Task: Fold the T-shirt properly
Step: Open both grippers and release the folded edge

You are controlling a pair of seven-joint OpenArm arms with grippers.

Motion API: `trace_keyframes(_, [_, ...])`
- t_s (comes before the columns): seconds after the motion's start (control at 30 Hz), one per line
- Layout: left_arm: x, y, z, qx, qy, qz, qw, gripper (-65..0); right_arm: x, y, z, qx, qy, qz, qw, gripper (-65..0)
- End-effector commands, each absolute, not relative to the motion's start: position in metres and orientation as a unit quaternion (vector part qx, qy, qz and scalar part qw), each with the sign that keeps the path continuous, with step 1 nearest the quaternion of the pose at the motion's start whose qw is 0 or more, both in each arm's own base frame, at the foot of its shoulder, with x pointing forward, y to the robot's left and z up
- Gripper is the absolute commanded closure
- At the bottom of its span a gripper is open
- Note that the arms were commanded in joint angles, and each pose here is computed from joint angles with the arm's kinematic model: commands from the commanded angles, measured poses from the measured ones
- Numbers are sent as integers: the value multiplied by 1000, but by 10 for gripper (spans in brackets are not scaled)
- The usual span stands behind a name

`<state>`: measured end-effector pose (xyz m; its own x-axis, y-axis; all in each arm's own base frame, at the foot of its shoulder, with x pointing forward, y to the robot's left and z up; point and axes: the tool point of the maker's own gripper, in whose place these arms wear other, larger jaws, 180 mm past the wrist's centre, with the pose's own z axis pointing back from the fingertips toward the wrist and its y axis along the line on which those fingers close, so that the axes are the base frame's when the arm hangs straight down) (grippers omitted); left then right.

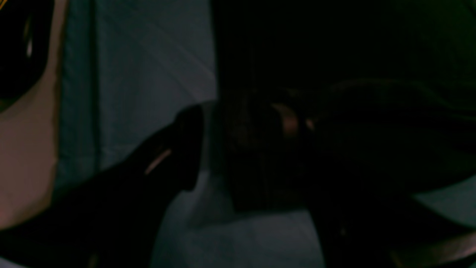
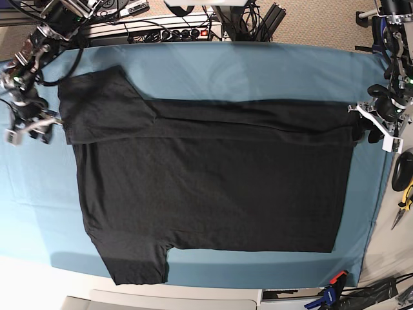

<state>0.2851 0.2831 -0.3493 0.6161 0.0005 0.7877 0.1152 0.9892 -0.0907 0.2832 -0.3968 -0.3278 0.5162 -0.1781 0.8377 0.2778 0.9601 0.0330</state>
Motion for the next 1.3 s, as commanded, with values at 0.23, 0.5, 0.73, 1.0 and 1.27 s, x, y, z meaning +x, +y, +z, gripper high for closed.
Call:
trace_keyframes(0.23, [292, 288, -336, -56, -456, -39, 887, -297, 262, -443, -287, -65, -535, -205, 817, -246])
trace_keyframes(0.5, [285, 287, -345, -62, -430, -38, 900, -296, 240, -423, -307, -2, -508, -198, 838, -246])
trace_keyframes(0.73, [274, 296, -350, -54, -412, -34, 909, -296, 203, -414, -331, 18, -467, -207, 860, -246])
trace_keyframes(1.0, [276, 334, -318, -39, -457, 16, 888, -296, 189, -390, -349, 75, -470, -257, 841, -246])
trace_keyframes(1.27, [274, 341, -313, -42, -463, 31, 885, -296, 187, -371, -361, 103, -465, -273, 836, -246])
